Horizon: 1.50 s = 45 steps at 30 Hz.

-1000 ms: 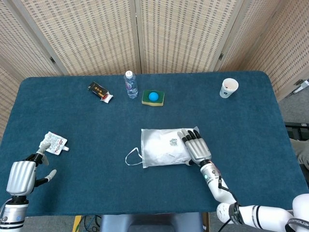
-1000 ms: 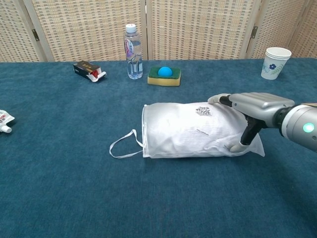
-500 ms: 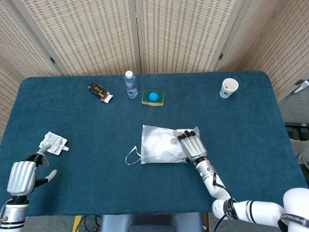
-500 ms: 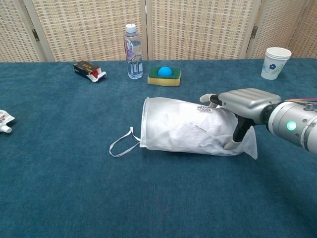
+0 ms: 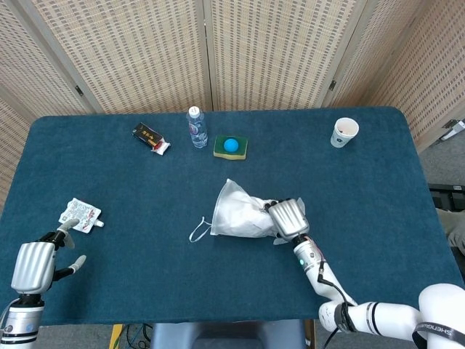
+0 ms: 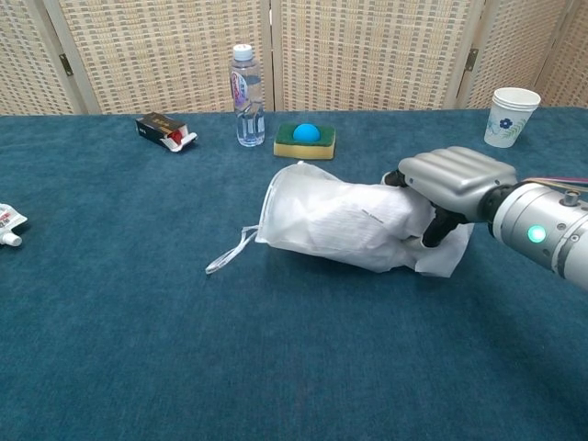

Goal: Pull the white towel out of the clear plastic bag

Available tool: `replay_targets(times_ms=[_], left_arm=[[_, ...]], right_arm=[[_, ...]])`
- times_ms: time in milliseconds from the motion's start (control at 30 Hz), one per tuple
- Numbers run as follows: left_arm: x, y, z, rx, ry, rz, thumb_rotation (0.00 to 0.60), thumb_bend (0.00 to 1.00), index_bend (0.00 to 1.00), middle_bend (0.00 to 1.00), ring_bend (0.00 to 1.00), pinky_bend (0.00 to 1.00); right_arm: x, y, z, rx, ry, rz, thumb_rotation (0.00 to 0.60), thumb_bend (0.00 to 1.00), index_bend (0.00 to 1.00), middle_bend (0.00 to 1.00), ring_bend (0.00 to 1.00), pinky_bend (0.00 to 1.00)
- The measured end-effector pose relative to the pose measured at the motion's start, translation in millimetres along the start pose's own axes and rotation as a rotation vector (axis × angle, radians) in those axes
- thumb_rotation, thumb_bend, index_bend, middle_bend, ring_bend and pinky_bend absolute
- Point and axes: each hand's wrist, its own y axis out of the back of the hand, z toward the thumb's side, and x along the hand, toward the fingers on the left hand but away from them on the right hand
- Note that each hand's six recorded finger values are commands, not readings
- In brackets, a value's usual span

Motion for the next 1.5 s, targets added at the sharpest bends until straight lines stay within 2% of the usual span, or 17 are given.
replay_targets(times_ms=[233,500,600,800,967,1033,1233,1500], left_arm=[[1.5,4.7,2.5,-0.001,-0.010,0.015,0.600,0.20,0.25,0.56,0.50,0.73],[14.0,20.2,13.4,-0.050,-0.028,0.056,0.600,0.20,0.25,0.56,0.51,0.73],[23.5,29.1,21.9,-0.077,-0.042,0.073,0.600,0.20,0.26,0.60,0.55,0.73],[51.4,51.4,51.4,-0.094,-0.117,0.111,0.600,0.20,0.28,0.73,0.64,0.82],[70.3,66.7,83.5,-0.137,-0.184,0.133,0.600,0.20,0.35,0.96,0.82,0.97],[77.4,71.0,98.8,-0.166,-0.213,0.136,0.600,0.18,0.38,0.99,0.87,0.99],[87.7,72.9,140.6,-0.212,-0.290,0.116,0.600,0.11,0.45,1.00,0.97,1.00],[83.8,73.0,168.7,-0.247,-0.344,0.072,0.600,0.08,0.44,1.00,1.00,1.00]], right_arm=[[3.4,17.9,4.2,-0.005,0.045,-0.116,0.600,0.62,0.66,0.75,0.65,0.63],[14.0,52.6,1.7,0.010,0.111,-0.305,0.600,0.63,0.67,0.75,0.66,0.63],[19.2,63.5,2.3,0.025,0.147,-0.375,0.600,0.63,0.67,0.75,0.66,0.63],[29.7,79.0,8.3,0.066,0.228,-0.506,0.600,0.63,0.67,0.75,0.66,0.63],[36.0,85.0,18.2,0.075,0.283,-0.594,0.600,0.63,0.67,0.73,0.66,0.63],[37.3,86.1,21.2,0.065,0.294,-0.614,0.600,0.62,0.67,0.73,0.66,0.63],[39.8,91.6,20.9,0.040,0.295,-0.670,0.600,0.62,0.67,0.73,0.66,0.63],[40.2,103.1,16.2,-0.032,0.279,-0.766,0.600,0.62,0.67,0.73,0.66,0.63]])
